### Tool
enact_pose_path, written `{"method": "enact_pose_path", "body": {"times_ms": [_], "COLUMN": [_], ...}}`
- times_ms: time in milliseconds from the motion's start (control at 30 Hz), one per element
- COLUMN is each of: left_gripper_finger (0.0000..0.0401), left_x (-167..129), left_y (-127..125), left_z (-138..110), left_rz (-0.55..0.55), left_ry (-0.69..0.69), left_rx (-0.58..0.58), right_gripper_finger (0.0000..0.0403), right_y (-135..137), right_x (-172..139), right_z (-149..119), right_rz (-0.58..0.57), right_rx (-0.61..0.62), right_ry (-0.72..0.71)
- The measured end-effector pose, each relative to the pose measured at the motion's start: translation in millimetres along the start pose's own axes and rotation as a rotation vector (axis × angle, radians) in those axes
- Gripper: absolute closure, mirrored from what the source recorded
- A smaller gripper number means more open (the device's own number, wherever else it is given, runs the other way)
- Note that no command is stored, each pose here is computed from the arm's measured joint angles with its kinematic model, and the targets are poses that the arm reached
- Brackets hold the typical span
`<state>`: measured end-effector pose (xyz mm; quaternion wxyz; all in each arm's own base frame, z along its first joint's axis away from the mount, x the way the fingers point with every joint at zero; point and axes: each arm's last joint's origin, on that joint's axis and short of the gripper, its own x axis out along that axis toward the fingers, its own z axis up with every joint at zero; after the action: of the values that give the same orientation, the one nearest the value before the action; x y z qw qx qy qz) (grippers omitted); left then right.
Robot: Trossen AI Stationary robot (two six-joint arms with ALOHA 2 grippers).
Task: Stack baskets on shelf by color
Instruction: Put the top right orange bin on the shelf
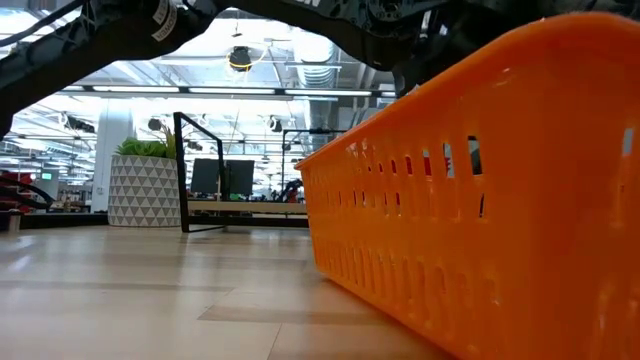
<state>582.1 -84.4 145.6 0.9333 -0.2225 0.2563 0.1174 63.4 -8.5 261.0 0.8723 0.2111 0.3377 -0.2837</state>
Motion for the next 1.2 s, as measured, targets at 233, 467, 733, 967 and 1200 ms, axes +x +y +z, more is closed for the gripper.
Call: {"method": "enact_pose_path", "body": {"times_ms": [233, 467, 733, 967, 1200], "left_gripper_finger": [0.0279, 0.0305, 0.0394, 0.0399, 0.0399], "left_x": [2, 2, 2, 0, -18], "left_y": [2, 3, 2, -2, -10], "left_z": [-2, -7, -6, 0, 23], "left_rz": [0.008, -0.021, -0.026, -0.067, -0.101], "left_ry": [-0.003, 0.076, 0.07, 0.03, -0.001], "left_rx": [-0.019, 0.006, -0.012, -0.089, -0.195], "right_gripper_finger": [0.0243, 0.0243, 0.0243, 0.0243, 0.0243], "right_y": [0, 0, 0, 0, 0], "right_x": [0, 0, 0, 0, 0], "right_z": [0, 0, 0, 0, 0], "right_rz": [0.0, 0.0, 0.0, 0.0, 0.0], "right_rx": [0.0, 0.0, 0.0, 0.0, 0.0], "right_ry": [0.0, -0.001, -0.002, -0.002, -0.002]}}
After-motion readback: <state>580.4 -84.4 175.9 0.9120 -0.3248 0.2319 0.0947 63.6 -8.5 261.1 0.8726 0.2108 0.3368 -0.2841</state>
